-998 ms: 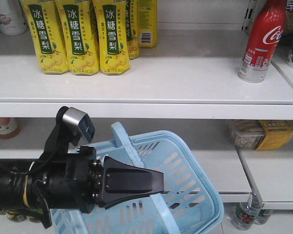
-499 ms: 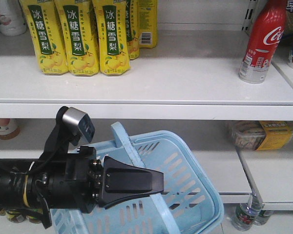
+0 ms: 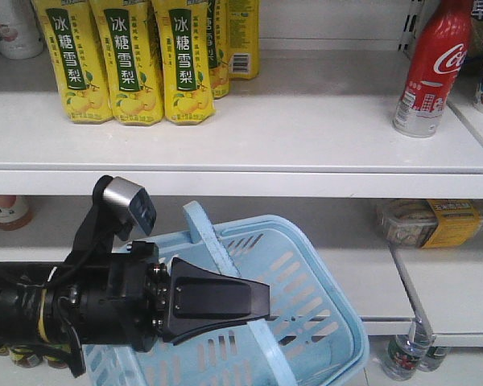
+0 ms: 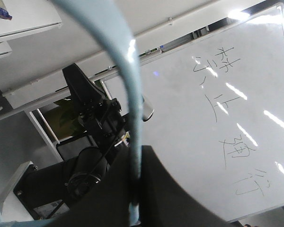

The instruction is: Place coke in basket with both arms

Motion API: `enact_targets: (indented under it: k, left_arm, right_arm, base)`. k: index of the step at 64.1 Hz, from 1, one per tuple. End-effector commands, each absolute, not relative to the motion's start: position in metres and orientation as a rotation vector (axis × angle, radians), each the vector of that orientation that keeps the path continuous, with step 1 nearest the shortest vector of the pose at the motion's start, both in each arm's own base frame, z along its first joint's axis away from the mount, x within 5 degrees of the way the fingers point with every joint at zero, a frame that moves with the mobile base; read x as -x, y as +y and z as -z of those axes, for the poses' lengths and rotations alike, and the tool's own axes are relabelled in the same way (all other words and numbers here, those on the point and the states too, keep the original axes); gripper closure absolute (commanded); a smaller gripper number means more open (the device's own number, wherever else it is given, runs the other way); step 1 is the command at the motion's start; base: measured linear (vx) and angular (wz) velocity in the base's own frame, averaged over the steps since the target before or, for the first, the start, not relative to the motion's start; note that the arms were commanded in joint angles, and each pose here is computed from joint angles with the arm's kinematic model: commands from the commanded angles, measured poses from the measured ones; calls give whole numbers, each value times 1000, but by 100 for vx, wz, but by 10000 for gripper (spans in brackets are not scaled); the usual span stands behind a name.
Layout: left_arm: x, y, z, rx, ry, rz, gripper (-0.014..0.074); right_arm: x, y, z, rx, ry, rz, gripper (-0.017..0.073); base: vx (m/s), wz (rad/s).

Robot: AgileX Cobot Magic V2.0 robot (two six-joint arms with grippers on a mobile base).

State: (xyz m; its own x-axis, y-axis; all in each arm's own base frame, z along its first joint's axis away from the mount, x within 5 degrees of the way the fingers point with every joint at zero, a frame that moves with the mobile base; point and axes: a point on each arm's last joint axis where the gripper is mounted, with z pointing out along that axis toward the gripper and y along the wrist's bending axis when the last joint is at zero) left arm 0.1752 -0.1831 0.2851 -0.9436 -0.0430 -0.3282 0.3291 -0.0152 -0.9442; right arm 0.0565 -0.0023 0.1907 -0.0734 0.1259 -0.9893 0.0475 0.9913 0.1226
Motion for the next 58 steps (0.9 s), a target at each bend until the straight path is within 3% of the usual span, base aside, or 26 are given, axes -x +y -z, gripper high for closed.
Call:
enact_targets:
  k: [1, 13, 21, 30, 38, 42, 49, 58]
  left_arm:
    - [-160, -180, -316, -440, 1759, 2287, 599]
    - [-160, -180, -316, -440, 1759, 2287, 599]
    - [-160, -180, -316, -440, 1759, 2287, 599]
    - [-160, -180, -316, -440, 1759, 2287, 599]
    - [-160, -180, -316, -440, 1759, 2287, 599]
    - [-160, -180, -316, -440, 1759, 2287, 599]
    - [-160, -180, -316, -440, 1759, 2287, 599]
    - [-160, -180, -316, -441, 1760, 2287, 600]
  right_arm:
    - [-56, -2, -196, -119, 1564, -53, 564]
    - [-56, -2, -200, -184, 1515, -131, 564]
    - [-55, -3, -209, -383, 1382, -359, 564]
    - [-53, -8, -218, -520, 1237, -500, 564]
    - [-50, -15, -224, -804, 1040, -798, 564]
    - [-48, -18, -231, -862, 961, -869, 564]
    - [-41, -15, -259, -707, 938, -809, 564]
    - [-23, -1, -322, -321, 1007, -565, 564]
  base:
    - [0, 0]
    - [0, 0]
    - [0, 0]
    - [0, 0]
    - [0, 0]
    - [0, 0]
    - [0, 0]
    - [0, 0]
